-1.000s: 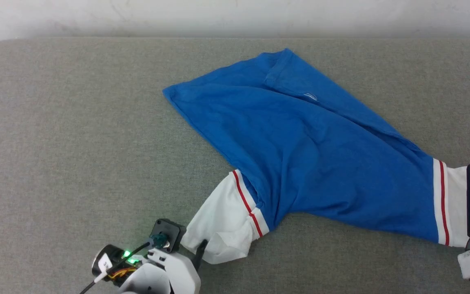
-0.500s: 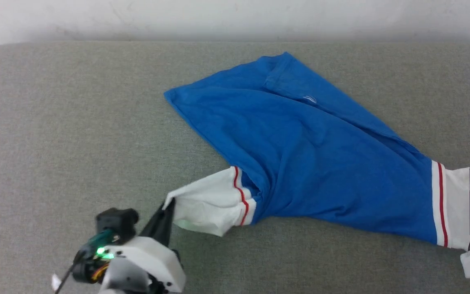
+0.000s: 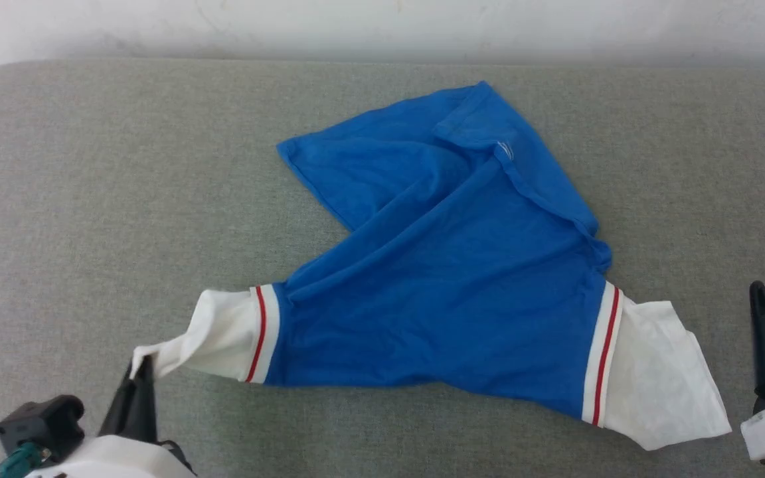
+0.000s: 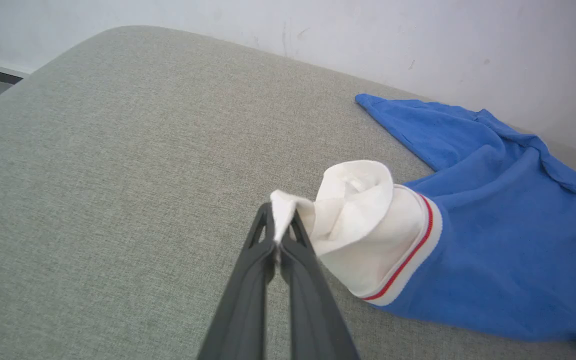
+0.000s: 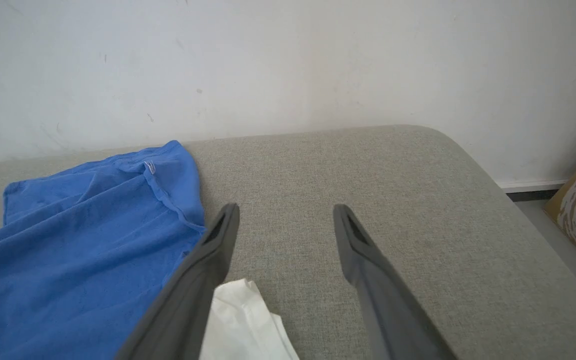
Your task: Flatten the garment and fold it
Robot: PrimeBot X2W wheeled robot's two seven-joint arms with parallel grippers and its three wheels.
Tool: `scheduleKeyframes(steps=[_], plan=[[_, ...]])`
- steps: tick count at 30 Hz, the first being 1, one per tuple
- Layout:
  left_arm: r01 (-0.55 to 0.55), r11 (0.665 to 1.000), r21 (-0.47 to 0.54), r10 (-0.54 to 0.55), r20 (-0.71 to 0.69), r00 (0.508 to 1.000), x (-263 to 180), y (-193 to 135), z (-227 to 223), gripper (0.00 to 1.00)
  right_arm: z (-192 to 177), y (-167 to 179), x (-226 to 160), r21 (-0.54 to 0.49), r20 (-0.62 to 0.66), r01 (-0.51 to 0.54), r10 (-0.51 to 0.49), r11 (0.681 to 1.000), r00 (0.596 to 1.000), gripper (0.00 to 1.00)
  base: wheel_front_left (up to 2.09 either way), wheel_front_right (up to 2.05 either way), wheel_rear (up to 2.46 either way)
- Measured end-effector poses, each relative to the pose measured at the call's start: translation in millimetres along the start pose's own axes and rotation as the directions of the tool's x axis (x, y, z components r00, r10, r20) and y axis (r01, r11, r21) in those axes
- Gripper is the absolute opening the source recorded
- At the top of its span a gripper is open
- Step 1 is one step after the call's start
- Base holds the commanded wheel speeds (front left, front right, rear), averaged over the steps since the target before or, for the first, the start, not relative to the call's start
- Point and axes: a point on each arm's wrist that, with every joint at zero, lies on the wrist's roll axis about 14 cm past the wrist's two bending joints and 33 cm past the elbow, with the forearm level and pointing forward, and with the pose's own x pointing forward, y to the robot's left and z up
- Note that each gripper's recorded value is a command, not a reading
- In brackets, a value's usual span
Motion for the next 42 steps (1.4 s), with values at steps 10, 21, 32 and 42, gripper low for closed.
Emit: scheduleKeyframes(steps=[10, 21, 32, 42], plan=[[-0.029, 1.0, 0.004, 0.029, -0.022, 0.999, 14, -5, -9, 1.0, -10, -5, -4, -0.001, -0.046, 0.015, -0.015, 1.0, 0.999, 1.0, 0.0, 0.0, 0.0], [0.118, 0.985, 0.127, -0.141, 0.189, 0.972, 18, -48, 43, 1.0, -13, -5, -7, 0.0, -0.06, 0.015, -0.015, 1.0, 0.998, 1.0, 0.0, 0.0, 0.0], [0.663, 0.728, 0.174, -0.644, -0.155, 0.749, -13, -196, -27, 1.0, -25, -6, -1, 0.002, -0.098, 0.02, -0.02, 1.0, 0.995, 1.0, 0.0, 0.0, 0.0], [0.717, 0.558, 0.418, -0.544, -0.468, 0.696, 5, -179, -113, 1.0, -29, -16, -2, 0.004, -0.108, 0.055, -0.054, 0.999, 0.993, 1.0, 0.0, 0.0, 0.0]])
